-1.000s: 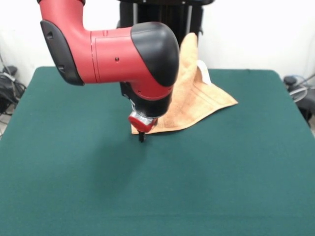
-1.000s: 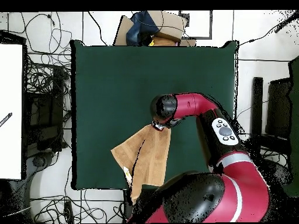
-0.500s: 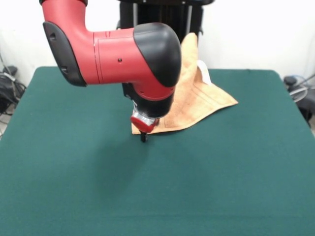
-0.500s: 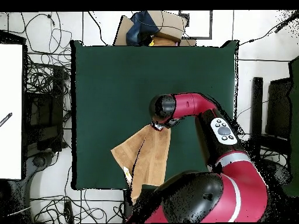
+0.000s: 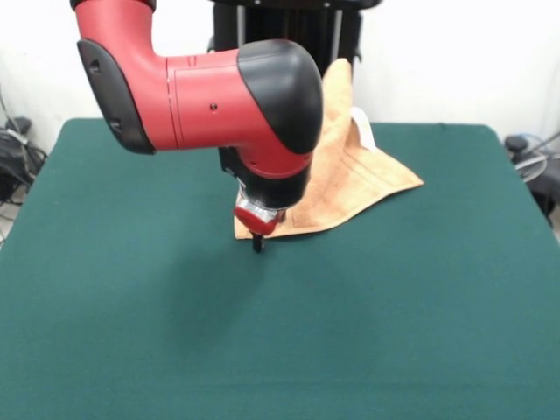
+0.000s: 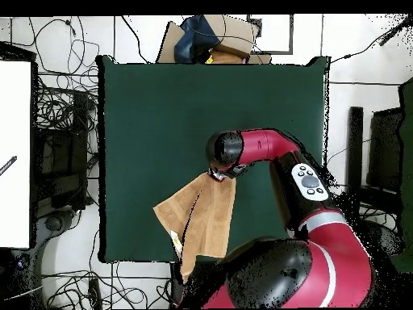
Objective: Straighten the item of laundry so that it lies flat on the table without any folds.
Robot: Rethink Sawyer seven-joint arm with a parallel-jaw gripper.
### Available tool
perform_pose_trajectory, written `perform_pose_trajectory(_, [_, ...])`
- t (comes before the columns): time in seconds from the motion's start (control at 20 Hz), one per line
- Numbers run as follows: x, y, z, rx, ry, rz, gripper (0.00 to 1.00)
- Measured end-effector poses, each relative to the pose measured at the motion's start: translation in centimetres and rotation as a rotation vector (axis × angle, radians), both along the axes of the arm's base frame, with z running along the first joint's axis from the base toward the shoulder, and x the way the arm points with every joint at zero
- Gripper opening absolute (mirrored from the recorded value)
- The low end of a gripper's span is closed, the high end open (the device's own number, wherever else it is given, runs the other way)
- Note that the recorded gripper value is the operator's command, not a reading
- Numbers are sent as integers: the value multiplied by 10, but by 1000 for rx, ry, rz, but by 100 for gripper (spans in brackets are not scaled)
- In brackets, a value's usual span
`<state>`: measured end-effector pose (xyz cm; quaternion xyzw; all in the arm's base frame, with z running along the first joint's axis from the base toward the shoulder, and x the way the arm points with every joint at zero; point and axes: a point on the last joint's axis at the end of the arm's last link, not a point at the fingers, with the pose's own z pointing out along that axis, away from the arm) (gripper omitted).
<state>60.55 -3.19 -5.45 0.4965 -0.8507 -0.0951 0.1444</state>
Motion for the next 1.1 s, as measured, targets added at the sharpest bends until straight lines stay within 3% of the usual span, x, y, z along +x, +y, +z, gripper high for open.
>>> perform_pose_trajectory(0.55, [-6, 29, 3, 66, 6, 31, 100])
perform_pose_trajectory(1.1, [1, 53, 7, 107, -12, 54, 100])
